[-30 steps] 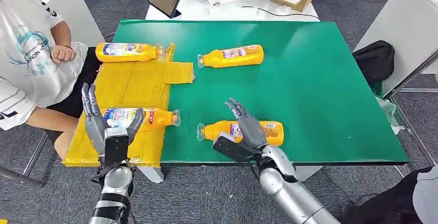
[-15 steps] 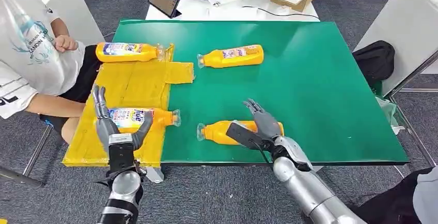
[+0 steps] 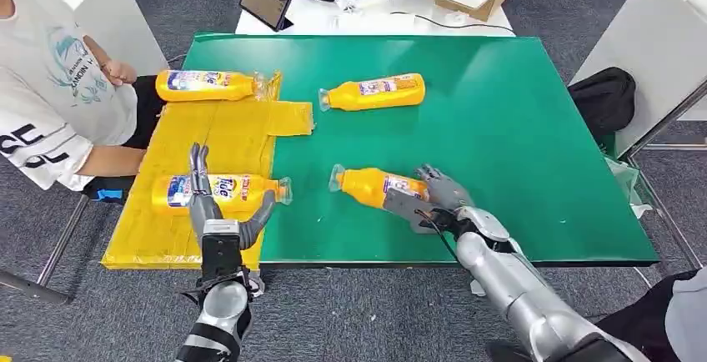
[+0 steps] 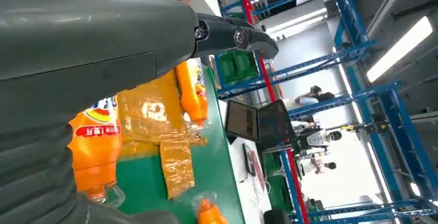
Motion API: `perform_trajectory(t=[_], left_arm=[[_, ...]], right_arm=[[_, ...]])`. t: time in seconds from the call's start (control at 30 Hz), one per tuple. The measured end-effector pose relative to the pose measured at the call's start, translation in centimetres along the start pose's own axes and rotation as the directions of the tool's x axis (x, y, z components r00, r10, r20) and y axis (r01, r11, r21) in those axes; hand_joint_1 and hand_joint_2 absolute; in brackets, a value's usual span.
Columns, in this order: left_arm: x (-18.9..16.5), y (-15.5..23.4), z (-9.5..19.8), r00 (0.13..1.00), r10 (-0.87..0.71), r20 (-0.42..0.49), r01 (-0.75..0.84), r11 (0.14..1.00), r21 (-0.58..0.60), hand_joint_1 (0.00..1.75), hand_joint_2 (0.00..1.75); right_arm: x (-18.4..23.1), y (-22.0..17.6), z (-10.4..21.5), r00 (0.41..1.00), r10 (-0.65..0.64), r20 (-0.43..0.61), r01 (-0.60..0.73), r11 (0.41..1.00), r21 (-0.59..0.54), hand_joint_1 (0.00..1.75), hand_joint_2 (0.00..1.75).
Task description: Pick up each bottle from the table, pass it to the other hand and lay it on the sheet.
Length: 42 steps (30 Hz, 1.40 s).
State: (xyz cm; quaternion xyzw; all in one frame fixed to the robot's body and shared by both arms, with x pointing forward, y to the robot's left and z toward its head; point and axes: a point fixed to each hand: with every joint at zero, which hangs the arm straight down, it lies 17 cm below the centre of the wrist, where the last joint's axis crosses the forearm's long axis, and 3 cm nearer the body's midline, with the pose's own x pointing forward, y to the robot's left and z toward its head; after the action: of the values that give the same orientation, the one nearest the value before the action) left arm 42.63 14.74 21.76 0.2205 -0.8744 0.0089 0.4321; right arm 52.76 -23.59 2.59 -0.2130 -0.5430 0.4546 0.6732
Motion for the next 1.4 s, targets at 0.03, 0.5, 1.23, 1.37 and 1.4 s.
perform_trajectory(t=[0.03,0.5,1.23,1.37,1.4], left_arm=[[0.0,-0.1,0.1,1.0,0.001,0.0,-0.001,1.0,-0.004,0.0,1.75],[-0.3,-1.8,0.8,0.999,0.026,-0.023,-0.027,0.999,-0.043,0.0,1.75],[-2.6,-5.1,2.9,0.872,0.402,-0.28,-0.422,0.907,-0.011,0.0,1.75],[-2.5,-8.8,4.9,0.696,0.572,-0.435,-0.651,0.758,-0.045,0.0,1.75],[-2.1,-9.6,5.4,0.655,0.597,-0.464,-0.695,0.717,-0.058,0.0,1.75]], right_arm=[[-0.3,0.0,0.0,1.0,0.002,-0.006,-0.002,1.0,0.002,0.0,1.75],[-1.9,-0.6,-0.6,0.995,-0.066,-0.076,0.068,0.998,0.018,1.75,1.75],[6.0,-3.2,3.7,0.943,-0.148,0.298,0.265,0.875,-0.405,1.75,1.75],[8.1,-5.6,6.6,0.91,-0.097,0.404,0.317,0.789,-0.526,1.75,1.75],[8.5,-5.9,7.1,0.903,-0.088,0.42,0.327,0.775,-0.54,1.75,1.75]])
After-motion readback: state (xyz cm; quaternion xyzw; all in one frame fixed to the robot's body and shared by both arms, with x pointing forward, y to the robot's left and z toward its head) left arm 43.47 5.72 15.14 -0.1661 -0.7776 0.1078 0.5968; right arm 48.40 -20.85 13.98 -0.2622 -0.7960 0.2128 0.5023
